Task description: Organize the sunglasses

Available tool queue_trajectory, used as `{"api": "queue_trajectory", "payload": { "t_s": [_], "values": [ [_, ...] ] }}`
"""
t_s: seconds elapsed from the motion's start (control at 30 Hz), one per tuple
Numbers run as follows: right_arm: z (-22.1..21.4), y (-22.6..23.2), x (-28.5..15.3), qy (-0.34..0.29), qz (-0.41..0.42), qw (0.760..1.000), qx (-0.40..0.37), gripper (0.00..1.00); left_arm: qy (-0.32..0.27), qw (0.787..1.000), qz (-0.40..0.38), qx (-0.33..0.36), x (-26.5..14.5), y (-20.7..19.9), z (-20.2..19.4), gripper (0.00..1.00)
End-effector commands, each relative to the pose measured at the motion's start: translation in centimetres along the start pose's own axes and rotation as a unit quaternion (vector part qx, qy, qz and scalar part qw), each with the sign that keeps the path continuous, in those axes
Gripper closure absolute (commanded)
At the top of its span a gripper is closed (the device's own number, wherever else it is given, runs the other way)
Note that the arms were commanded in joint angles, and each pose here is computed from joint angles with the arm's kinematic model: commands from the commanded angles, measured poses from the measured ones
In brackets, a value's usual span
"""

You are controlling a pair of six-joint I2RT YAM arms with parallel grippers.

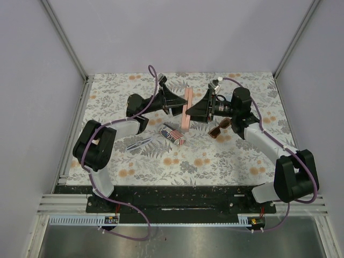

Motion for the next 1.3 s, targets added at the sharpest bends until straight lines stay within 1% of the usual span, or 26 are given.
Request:
{"api": "queue_trajectory", "payload": {
  "t_s": [0.0, 0.07, 0.17, 0.27, 0.33, 0.47, 0.6, 0.7, 0.77, 0.8, 0.83, 0.9, 0.93, 1.1, 1.17, 1.27],
  "values": [
    [0.2, 1.8, 0.2, 0.002, 0.017, 0.999, -0.036, 0.27, 0.006, 0.996, -0.037, 0.082, 0.2, -3.8, -0.7, 0.75],
    [0.2, 1.8, 0.0, -0.006, 0.005, 0.999, -0.041, 0.3, 0.004, 0.995, -0.016, 0.098, 0.2, -3.5, -0.6, 0.77],
    [0.3, 1.4, -0.4, -0.027, -0.047, 0.997, -0.056, 0.33, -0.014, 0.993, 0.069, 0.092, 0.0, -1.2, -0.2, 0.79],
    [0.7, 0.0, -1.0, -0.057, -0.11, 0.99, -0.068, 0.35, -0.032, 0.983, 0.139, 0.118, -0.6, 0.1, 0.0, 0.8],
    [0.6, -1.1, -1.2, -0.061, -0.138, 0.987, -0.058, 0.35, -0.047, 0.971, 0.195, 0.127, -1.2, 1.2, 0.4, 0.8],
    [0.7, -2.9, -1.5, -0.072, -0.189, 0.978, -0.055, 0.36, -0.053, 0.936, 0.317, 0.144, -1.9, 3.7, 0.2, 0.81],
    [0.7, -4.6, -1.7, -0.077, -0.249, 0.964, -0.057, 0.33, -0.06, 0.89, 0.423, 0.159, -2.4, 6.0, -0.2, 0.81],
    [0.6, -5.4, -2.0, -0.082, -0.272, 0.957, -0.055, 0.29, -0.064, 0.863, 0.478, 0.15, -3.0, 7.7, -0.5, 0.82],
    [0.5, -5.7, -2.1, -0.083, -0.279, 0.955, -0.054, 0.27, -0.059, 0.849, 0.505, 0.145, -3.3, 8.8, -0.9, 0.83],
    [0.4, -5.9, -2.3, -0.083, -0.283, 0.954, -0.054, 0.25, -0.058, 0.843, 0.514, 0.146, -3.3, 9.1, -0.9, 0.84],
    [0.3, -5.9, -2.3, -0.083, -0.283, 0.954, -0.055, 0.19, -0.058, 0.84, 0.52, 0.147, -3.3, 9.3, -1.0, 0.84],
    [0.1, -6.0, -2.5, -0.085, -0.287, 0.953, -0.056, 0.04, -0.057, 0.839, 0.522, 0.144, -3.3, 9.6, -1.2, 0.85],
    [0.0, -6.0, -2.6, -0.085, -0.289, 0.952, -0.056, 0.01, -0.058, 0.84, 0.521, 0.144, -3.4, 9.6, -1.2, 0.85],
    [-0.5, -6.1, -3.6, -0.089, -0.311, 0.944, -0.061, 0.01, -0.054, 0.852, 0.499, 0.15, -3.3, 8.2, -0.9, 0.85],
    [-0.8, -6.1, -4.1, -0.094, -0.316, 0.942, -0.061, 0.01, -0.055, 0.866, 0.473, 0.152, -3.4, 7.0, -0.8, 0.85],
    [-1.4, -5.9, -4.7, -0.096, -0.305, 0.946, -0.05, 0.01, -0.066, 0.898, 0.407, 0.155, -3.4, 4.4, -1.0, 0.85]
  ]
}}
Point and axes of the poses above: each gripper's point midway between its finger pads, its own x axis out along the fingers, its own y axis along the line the jaws close on, z = x × y, the point moved 4 cm from there along -x, back along the fingers
